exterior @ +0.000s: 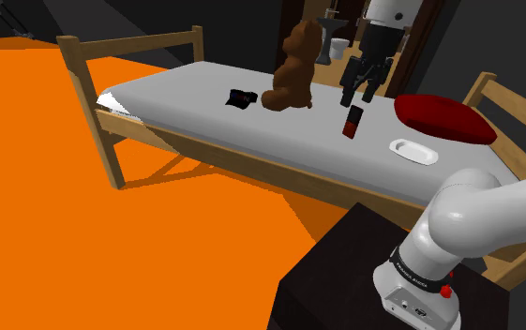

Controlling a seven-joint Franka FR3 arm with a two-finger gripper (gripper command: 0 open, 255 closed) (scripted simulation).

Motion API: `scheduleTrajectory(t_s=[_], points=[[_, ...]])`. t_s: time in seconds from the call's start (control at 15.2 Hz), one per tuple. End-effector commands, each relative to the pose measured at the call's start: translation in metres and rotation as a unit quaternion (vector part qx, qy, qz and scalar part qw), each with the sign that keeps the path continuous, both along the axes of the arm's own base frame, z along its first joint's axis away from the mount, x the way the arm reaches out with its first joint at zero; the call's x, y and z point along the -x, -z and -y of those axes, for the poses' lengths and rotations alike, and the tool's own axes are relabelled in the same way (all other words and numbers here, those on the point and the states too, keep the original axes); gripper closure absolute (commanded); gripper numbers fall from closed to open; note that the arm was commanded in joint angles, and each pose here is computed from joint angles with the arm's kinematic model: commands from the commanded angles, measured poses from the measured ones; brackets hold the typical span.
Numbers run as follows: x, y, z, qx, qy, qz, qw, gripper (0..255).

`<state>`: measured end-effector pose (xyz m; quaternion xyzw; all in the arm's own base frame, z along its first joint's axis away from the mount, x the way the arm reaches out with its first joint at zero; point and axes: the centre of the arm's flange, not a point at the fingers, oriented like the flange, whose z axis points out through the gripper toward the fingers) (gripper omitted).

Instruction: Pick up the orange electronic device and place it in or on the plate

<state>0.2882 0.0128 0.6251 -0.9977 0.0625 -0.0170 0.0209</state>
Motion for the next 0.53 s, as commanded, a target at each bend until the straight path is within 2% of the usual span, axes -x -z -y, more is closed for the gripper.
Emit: scheduleTrajectory(t_s=[0.0,0.46], points=[[0.0,0.0,0.0,0.0,0.0,0.0,1.0,0],[-0.046,0.027,0.074,0.003,0.033,-0.001,0.9994,0]])
